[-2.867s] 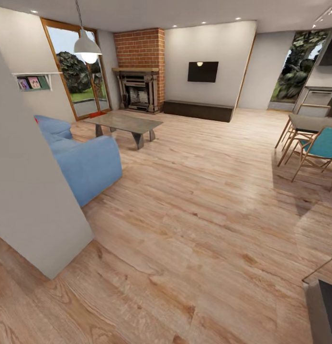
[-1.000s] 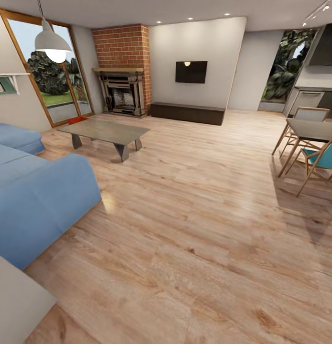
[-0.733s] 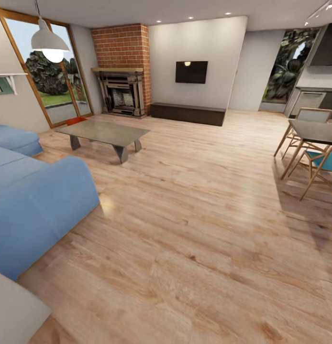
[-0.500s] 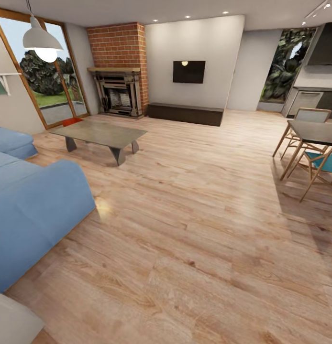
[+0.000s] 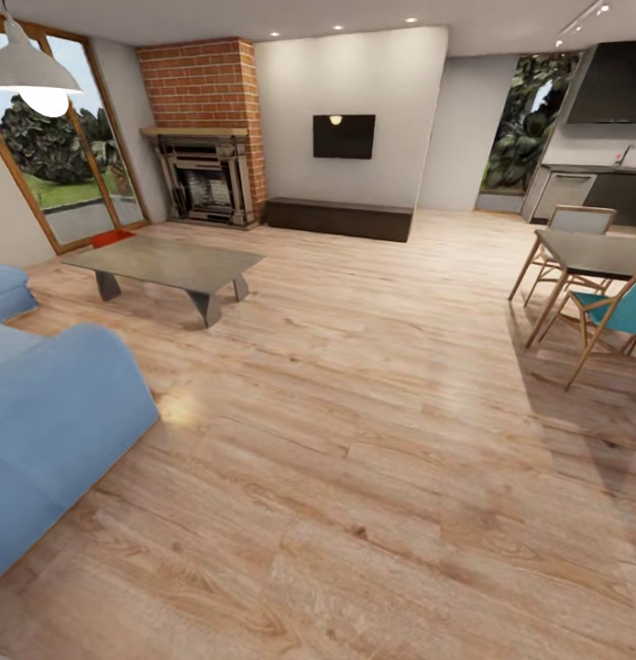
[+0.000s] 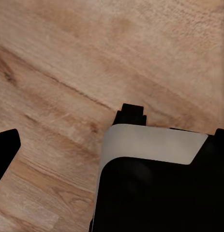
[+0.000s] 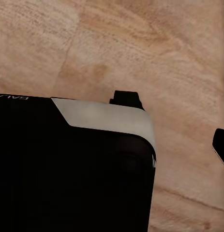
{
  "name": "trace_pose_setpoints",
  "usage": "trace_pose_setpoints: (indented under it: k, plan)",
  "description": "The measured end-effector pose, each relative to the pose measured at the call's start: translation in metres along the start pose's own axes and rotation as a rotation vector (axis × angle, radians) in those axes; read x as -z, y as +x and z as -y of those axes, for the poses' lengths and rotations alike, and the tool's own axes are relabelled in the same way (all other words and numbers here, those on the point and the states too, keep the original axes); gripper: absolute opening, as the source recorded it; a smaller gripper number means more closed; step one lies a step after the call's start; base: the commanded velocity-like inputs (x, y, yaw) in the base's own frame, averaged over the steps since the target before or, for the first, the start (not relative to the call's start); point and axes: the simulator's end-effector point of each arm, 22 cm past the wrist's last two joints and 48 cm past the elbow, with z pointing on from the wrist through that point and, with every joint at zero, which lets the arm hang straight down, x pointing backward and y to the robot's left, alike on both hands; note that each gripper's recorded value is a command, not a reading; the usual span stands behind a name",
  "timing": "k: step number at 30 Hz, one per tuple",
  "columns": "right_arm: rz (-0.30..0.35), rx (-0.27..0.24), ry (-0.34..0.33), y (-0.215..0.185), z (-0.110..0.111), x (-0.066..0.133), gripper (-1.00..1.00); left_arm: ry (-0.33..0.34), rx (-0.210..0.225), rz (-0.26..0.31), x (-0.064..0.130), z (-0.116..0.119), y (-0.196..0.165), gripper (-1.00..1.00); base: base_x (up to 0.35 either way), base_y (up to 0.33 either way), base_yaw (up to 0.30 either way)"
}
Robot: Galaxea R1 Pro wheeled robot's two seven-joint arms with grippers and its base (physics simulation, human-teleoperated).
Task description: Move the two storage containers from the living room to the garage. In the garage, place one container on the floor and stack the other container on top of it (either order is fine).
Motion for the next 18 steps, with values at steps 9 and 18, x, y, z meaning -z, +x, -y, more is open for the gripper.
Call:
trace_pose_setpoints:
  k: [9, 18]
  plan:
    - [0.000, 0.000, 0.000, 0.0000, 0.0000, 0.0000, 1.00, 0.000, 0.000, 0.000, 0.0000, 0.0000, 0.0000, 1.00, 0.322, 0.000, 0.000]
    - [0.000, 0.000, 0.000, 0.0000, 0.0000, 0.0000, 1.00, 0.000, 0.000, 0.000, 0.0000, 0.0000, 0.0000, 1.00, 0.322, 0.000, 0.000]
